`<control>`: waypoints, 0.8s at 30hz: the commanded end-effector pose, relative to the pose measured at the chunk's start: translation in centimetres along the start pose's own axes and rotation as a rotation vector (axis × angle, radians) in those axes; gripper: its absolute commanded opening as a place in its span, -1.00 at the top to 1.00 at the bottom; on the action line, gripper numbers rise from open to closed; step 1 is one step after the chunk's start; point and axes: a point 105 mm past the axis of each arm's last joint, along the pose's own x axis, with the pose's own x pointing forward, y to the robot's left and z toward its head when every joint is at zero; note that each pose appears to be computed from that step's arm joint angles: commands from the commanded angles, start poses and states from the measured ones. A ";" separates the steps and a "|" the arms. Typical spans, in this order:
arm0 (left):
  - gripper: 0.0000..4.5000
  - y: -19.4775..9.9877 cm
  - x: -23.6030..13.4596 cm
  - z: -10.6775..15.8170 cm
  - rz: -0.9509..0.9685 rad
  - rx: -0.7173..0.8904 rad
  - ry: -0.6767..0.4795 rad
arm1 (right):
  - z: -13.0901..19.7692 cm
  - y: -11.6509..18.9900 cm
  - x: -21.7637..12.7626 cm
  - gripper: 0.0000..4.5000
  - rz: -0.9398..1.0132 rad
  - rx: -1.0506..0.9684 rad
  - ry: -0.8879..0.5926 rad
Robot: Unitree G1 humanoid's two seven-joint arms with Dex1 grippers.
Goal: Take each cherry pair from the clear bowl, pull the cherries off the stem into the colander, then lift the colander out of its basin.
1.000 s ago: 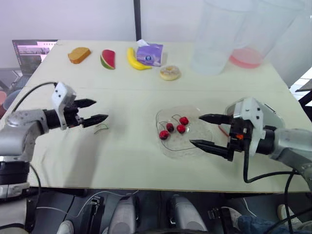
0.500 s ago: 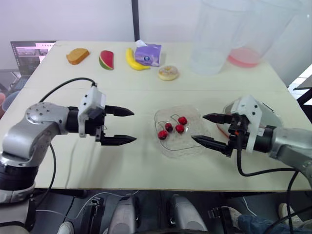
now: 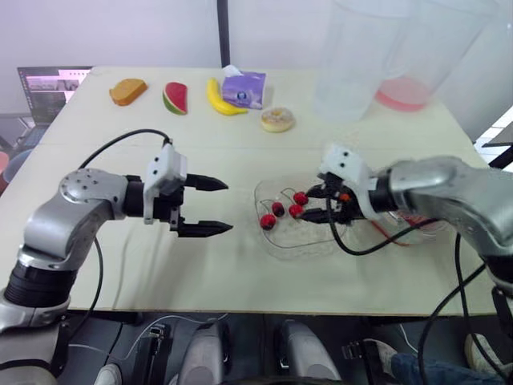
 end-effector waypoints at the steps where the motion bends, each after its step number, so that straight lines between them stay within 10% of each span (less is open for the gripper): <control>1: -1.00 0.1 0.1 0.7 0.003 0.043 -0.010 | -0.3 -1.2 0.9 0.03 -0.011 -0.076 0.081; 24: -1.00 -0.3 0.2 0.6 0.013 0.027 -0.021 | -1.3 -5.1 2.7 0.03 -0.081 -0.244 0.231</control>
